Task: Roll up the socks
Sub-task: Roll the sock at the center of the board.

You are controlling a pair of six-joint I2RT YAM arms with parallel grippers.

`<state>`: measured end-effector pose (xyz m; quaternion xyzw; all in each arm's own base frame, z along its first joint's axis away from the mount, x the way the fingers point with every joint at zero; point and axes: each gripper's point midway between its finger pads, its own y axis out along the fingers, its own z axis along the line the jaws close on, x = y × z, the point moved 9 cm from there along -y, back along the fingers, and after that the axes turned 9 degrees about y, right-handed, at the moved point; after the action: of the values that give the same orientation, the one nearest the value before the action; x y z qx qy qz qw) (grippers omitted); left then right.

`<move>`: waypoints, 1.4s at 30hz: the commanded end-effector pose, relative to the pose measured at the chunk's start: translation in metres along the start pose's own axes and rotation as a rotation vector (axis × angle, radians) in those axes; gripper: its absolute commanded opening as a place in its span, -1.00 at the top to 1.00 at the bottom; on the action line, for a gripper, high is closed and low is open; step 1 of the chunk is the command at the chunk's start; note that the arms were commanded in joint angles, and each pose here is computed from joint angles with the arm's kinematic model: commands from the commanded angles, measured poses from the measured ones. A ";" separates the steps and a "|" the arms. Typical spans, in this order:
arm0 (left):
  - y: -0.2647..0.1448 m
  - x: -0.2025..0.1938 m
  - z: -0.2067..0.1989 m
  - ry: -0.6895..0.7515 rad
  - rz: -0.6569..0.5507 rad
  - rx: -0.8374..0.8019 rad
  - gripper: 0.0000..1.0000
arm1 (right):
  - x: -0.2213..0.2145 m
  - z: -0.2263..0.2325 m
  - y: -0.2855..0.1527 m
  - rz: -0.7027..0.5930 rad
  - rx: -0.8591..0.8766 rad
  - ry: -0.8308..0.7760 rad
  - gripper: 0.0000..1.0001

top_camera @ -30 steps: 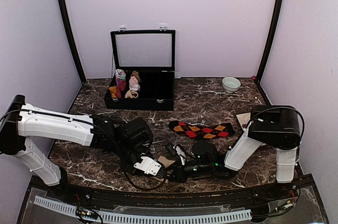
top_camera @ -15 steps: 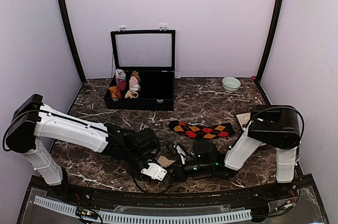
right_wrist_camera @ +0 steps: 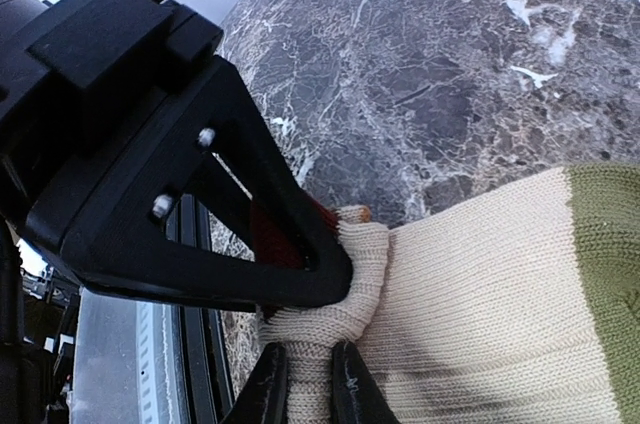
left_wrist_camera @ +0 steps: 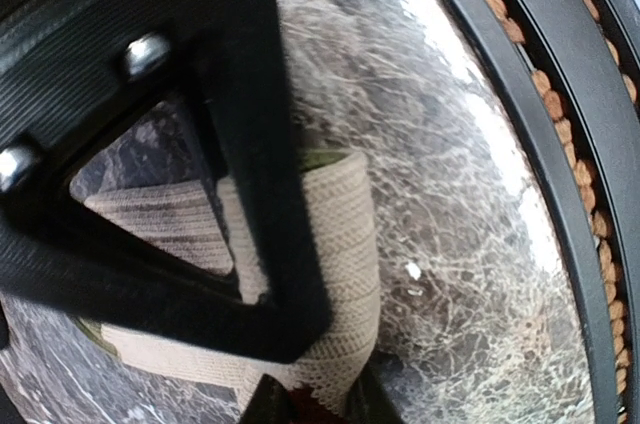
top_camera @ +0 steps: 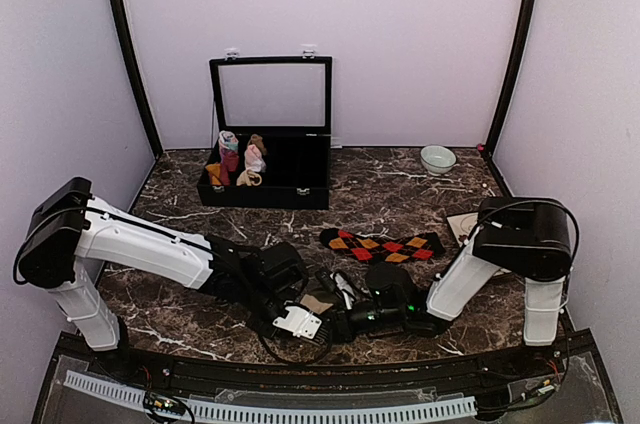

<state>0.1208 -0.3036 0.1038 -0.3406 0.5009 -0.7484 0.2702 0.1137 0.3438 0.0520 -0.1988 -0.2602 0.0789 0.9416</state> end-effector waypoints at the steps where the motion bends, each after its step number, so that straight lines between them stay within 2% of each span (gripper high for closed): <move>1: 0.024 -0.021 -0.030 -0.028 0.066 -0.182 0.86 | -0.078 -0.081 -0.034 0.310 -0.458 0.207 0.67; 4: 0.025 -0.024 -0.032 -0.042 0.064 -0.213 0.92 | -0.072 -0.076 -0.037 0.276 -0.467 0.181 0.60; 5: 0.025 -0.024 -0.032 -0.046 0.061 -0.222 0.94 | -0.070 -0.075 -0.038 0.266 -0.469 0.172 0.12; 6: 0.025 -0.025 -0.033 -0.049 0.058 -0.232 0.95 | -0.068 -0.073 -0.039 0.258 -0.474 0.162 -0.85; 7: 0.025 -0.025 -0.034 -0.053 0.060 -0.243 0.97 | -0.067 -0.072 -0.039 0.254 -0.479 0.154 -0.97; 13: 0.031 -0.030 -0.035 -0.102 0.076 -0.315 1.00 | -0.058 -0.064 -0.046 0.193 -0.495 0.101 -0.99; 19: 0.035 -0.036 -0.043 -0.117 0.101 -0.355 1.00 | -0.061 -0.067 -0.068 0.144 -0.643 0.076 -0.99; 22: 0.038 -0.038 -0.044 -0.122 0.116 -0.371 1.00 | -0.054 -0.067 -0.086 0.045 -0.793 0.043 -0.99; 25: 0.042 -0.039 -0.045 -0.132 0.128 -0.392 1.00 | -0.034 -0.051 -0.103 -0.119 -0.915 -0.037 -0.98; 30: 0.048 -0.039 -0.045 -0.147 0.140 -0.426 1.00 | -0.007 -0.016 -0.127 -0.377 -0.856 -0.166 -0.99; 34: 0.050 -0.038 -0.044 -0.159 0.152 -0.439 1.00 | 0.000 -0.007 -0.147 -0.522 -0.857 -0.076 -0.99; 39: 0.051 -0.038 -0.043 -0.215 0.144 -0.462 1.00 | 0.004 -0.003 -0.159 -0.594 -0.765 -0.006 -0.98; 41: 0.052 -0.037 -0.041 -0.251 0.132 -0.495 1.00 | 0.004 0.001 -0.161 -0.600 -0.703 -0.029 -0.89; 42: 0.055 -0.038 -0.040 -0.266 0.135 -0.514 0.99 | 0.002 0.005 -0.160 -0.582 -0.659 -0.094 -0.82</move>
<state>0.1322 -0.3169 0.0961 -0.4419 0.5380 -0.6786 0.2338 0.1237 0.2037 0.1188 -0.4446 -0.3325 -0.2705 0.7865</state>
